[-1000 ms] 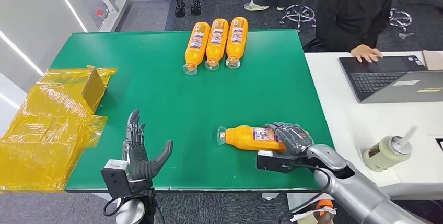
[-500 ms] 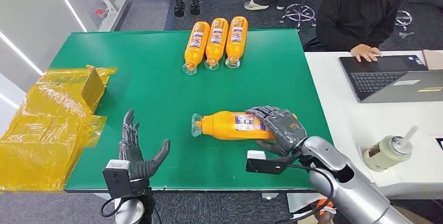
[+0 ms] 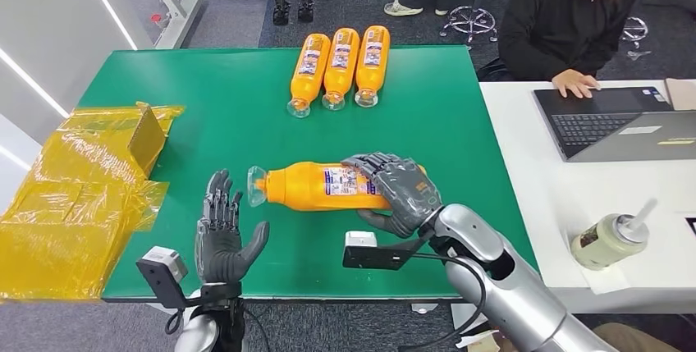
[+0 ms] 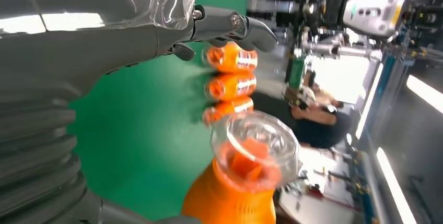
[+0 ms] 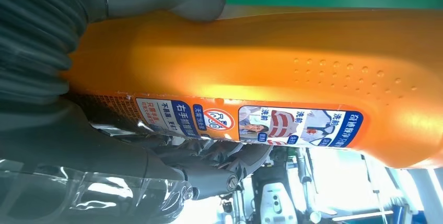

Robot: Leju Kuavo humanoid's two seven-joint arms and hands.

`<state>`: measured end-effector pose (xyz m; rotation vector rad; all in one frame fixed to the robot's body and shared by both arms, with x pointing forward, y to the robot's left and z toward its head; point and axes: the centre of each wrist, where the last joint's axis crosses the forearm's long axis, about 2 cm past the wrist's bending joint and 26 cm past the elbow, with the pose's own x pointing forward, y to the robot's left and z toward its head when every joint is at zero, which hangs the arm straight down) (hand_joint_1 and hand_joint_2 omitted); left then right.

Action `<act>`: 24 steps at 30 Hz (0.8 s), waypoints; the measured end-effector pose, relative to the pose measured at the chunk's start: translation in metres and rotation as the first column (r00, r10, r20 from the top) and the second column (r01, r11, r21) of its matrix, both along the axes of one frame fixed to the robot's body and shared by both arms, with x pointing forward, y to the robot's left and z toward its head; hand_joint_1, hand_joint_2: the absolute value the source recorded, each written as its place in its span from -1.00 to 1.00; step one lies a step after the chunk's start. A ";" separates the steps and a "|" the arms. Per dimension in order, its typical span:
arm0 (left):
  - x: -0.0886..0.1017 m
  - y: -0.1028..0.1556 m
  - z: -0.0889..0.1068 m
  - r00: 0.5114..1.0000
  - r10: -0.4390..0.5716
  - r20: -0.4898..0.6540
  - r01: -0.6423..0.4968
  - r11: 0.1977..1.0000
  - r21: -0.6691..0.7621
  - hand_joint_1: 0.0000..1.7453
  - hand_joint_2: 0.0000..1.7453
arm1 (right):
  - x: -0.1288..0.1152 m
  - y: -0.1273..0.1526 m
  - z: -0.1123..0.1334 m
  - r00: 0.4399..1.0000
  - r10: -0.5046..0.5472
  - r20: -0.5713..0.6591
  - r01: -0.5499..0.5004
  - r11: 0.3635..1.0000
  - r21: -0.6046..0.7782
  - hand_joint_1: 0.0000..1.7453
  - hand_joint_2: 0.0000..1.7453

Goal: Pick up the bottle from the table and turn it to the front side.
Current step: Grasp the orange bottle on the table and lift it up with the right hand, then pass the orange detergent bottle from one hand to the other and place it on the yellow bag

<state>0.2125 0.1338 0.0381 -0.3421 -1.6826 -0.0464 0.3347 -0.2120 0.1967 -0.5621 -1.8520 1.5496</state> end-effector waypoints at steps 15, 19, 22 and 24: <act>0.000 -0.003 0.005 0.997 -0.076 -0.027 0.070 0.980 -0.185 -1.00 1.00 | -0.019 0.043 -0.007 0.996 0.092 -0.003 -0.091 0.992 0.087 1.00 1.00; 0.001 -0.003 0.005 0.997 -0.077 -0.026 0.070 0.979 -0.192 -1.00 1.00 | -0.023 0.047 -0.010 0.995 0.104 -0.010 -0.102 0.989 0.104 1.00 1.00; 0.001 -0.002 0.007 0.997 -0.074 -0.021 0.069 0.978 -0.197 -1.00 1.00 | -0.031 0.053 -0.016 0.993 0.119 -0.027 -0.114 0.985 0.132 1.00 1.00; 0.002 -0.002 0.008 0.997 -0.073 -0.016 0.069 0.978 -0.196 -1.00 1.00 | -0.040 0.057 -0.023 0.991 0.125 -0.047 -0.116 0.981 0.158 1.00 1.00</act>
